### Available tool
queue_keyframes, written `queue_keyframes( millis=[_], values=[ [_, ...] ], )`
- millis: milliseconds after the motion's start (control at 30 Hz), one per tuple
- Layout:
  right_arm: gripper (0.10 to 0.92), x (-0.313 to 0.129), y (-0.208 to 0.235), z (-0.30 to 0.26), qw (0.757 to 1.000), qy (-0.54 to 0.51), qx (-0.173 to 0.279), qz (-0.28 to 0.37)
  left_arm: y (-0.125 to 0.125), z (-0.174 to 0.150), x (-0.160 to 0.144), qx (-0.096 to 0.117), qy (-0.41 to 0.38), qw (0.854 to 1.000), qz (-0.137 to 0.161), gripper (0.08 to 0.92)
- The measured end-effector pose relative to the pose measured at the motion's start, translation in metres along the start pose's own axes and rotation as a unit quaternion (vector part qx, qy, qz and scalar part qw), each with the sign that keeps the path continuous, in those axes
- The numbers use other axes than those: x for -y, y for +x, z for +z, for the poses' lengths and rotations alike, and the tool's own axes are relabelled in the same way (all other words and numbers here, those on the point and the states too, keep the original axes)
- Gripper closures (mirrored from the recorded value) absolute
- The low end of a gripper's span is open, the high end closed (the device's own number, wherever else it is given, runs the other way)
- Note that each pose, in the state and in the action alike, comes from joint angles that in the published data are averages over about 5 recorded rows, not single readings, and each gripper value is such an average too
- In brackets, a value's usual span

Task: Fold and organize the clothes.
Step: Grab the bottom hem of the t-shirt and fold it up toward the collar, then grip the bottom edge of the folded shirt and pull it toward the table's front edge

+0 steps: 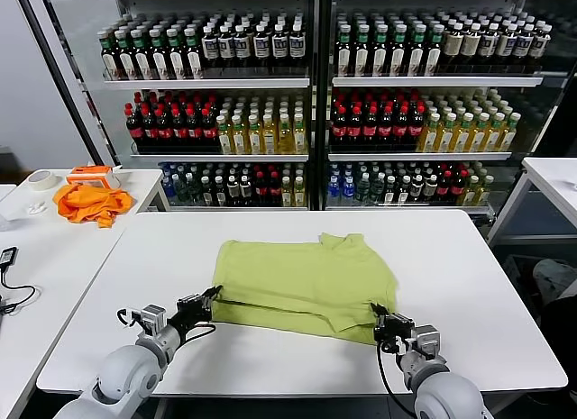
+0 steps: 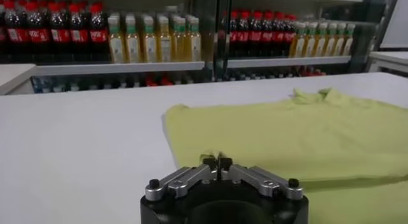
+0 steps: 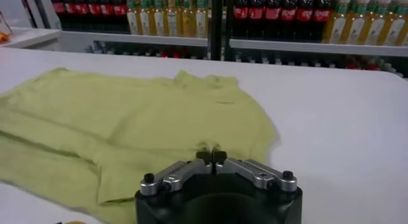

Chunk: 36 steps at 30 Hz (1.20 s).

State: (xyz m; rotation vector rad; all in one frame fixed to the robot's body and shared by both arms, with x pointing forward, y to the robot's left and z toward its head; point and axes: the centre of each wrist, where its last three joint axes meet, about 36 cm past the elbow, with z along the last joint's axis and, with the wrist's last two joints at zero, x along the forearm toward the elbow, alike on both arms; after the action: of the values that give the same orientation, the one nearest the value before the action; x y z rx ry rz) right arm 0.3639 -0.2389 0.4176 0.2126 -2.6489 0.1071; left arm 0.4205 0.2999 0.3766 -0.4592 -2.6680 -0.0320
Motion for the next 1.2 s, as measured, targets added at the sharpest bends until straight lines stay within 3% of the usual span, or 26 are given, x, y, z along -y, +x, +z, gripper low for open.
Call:
queue_keyframes(
  millis=[333,700,867,967,1100,1200],
  values=[
    [0.518,0.014,0.012,-0.005,1.0,0.001,-0.007,0.015,-0.004,0.002,-0.012,0.002,-0.012,1.0,-0.026,0.618],
    [0.222,0.017,0.045,0.001,1.0,-0.002,-0.012,0.022,0.016,-0.008,-0.005,0.009,-0.002,0.999,-0.035,0.298],
    [0.201,0.015,0.05,0.008,0.999,-0.006,-0.023,0.029,0.025,-0.006,0.008,-0.008,0.005,0.999,-0.036,0.19],
    [0.202,0.015,0.05,0.013,0.999,-0.01,-0.028,0.032,0.026,-0.004,0.012,-0.017,0.007,0.999,-0.04,0.179],
    [0.272,0.016,0.051,0.021,0.999,-0.018,-0.036,0.031,0.028,-0.002,0.016,-0.028,0.01,0.998,-0.046,0.201],
    [0.359,0.015,0.051,0.025,0.999,-0.024,-0.04,0.026,0.03,0.001,0.019,-0.037,0.011,0.998,-0.048,0.275]
  ],
)
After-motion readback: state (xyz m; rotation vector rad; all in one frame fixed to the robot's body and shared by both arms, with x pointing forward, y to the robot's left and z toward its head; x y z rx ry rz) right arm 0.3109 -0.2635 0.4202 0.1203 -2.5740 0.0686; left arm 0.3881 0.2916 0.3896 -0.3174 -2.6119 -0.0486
